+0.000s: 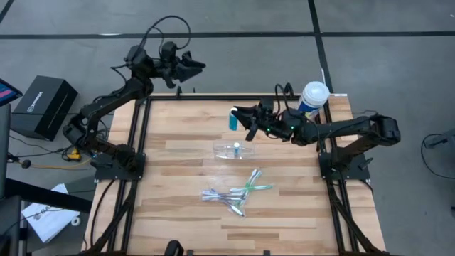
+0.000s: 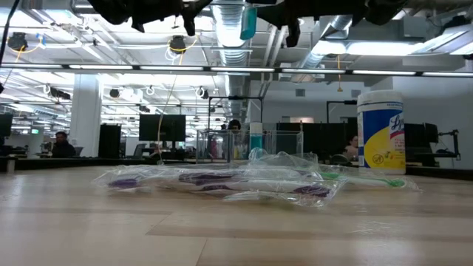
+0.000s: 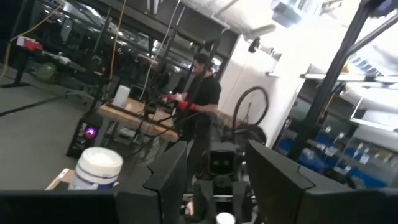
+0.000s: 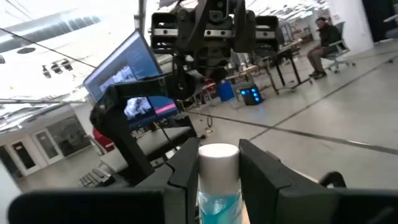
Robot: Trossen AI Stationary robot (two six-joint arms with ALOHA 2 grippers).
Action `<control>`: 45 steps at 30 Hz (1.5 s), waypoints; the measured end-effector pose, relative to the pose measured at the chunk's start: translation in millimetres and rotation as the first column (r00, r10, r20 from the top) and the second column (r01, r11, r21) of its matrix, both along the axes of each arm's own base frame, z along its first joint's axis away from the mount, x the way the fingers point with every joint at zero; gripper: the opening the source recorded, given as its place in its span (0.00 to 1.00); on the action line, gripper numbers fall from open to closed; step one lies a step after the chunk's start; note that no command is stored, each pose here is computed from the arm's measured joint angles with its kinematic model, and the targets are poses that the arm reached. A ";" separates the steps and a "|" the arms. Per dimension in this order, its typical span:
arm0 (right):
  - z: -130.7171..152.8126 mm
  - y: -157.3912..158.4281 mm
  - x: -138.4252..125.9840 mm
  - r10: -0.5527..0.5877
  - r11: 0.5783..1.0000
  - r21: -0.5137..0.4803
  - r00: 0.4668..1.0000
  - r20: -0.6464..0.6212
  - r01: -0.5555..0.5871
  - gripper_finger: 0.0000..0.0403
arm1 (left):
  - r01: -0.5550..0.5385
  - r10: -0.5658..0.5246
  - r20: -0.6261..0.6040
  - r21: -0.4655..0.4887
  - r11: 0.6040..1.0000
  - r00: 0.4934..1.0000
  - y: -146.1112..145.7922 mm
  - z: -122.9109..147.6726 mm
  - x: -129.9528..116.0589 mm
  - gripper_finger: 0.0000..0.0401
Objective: Pick & Place toothbrushing station
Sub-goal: Put the blue mouthwash bottle into the transparent organizer
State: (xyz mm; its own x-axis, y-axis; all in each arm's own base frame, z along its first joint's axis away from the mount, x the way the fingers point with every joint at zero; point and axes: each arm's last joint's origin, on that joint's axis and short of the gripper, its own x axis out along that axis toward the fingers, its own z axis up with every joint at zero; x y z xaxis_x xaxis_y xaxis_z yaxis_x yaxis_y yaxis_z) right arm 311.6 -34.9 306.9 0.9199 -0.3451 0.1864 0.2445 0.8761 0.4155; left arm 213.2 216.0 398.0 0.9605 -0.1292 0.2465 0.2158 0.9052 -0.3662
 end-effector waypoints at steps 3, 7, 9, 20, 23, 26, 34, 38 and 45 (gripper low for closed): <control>-12.5 9.6 4.8 -0.025 1.000 0.013 0.999 -0.039 0.026 0.20 | -0.010 0.011 -0.018 0.038 0.999 1.000 -3.5 -3.9 6.4 0.40; -23.1 17.6 9.5 -0.027 0.999 0.023 0.997 -0.066 0.028 0.20 | -0.023 0.025 -0.022 0.089 0.996 0.999 -8.7 -6.3 13.5 0.40; -28.0 21.6 11.9 -0.024 0.999 0.024 0.996 -0.083 0.026 0.20 | -0.027 0.029 -0.014 0.116 0.993 0.999 -11.5 -6.2 16.3 0.40; -62.9 24.5 32.3 -0.014 1.000 0.019 0.988 -0.152 0.017 0.20 | -0.072 0.104 -0.165 0.188 0.979 0.981 -29.7 -29.3 41.2 0.40; -74.4 28.0 38.0 0.019 1.000 0.015 0.984 -0.175 -0.016 0.20 | -0.113 0.169 -0.234 0.234 0.966 0.957 -35.3 -38.8 47.4 0.40; -81.2 30.6 42.0 0.049 0.999 0.002 0.986 -0.156 -0.049 0.20 | -0.134 0.209 -0.274 0.269 0.954 0.939 -42.6 -47.2 53.3 0.40; -85.6 30.6 20.4 0.036 0.997 -0.062 0.992 -0.121 -0.044 0.20 | -0.111 0.209 -0.368 0.270 0.956 0.906 -74.3 -88.8 67.6 0.28; -95.4 30.8 -3.4 -0.023 0.997 -0.074 0.988 -0.152 0.011 0.20 | -0.111 0.222 -0.374 0.295 0.949 0.901 -86.2 -104.8 70.9 0.24; -108.1 36.4 -25.0 -0.036 0.997 -0.076 0.994 -0.105 0.029 0.20 | -0.225 0.370 -0.405 0.361 0.905 0.836 -78.1 -129.8 61.4 0.24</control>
State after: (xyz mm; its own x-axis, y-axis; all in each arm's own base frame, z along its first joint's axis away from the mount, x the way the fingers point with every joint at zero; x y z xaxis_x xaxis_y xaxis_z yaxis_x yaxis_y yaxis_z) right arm 286.6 1.6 198.8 0.9243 -0.3641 0.1142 0.3128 0.8943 0.3200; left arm 274.5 137.9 268.2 0.9555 0.1864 -0.2287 -0.2067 0.9760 -0.0681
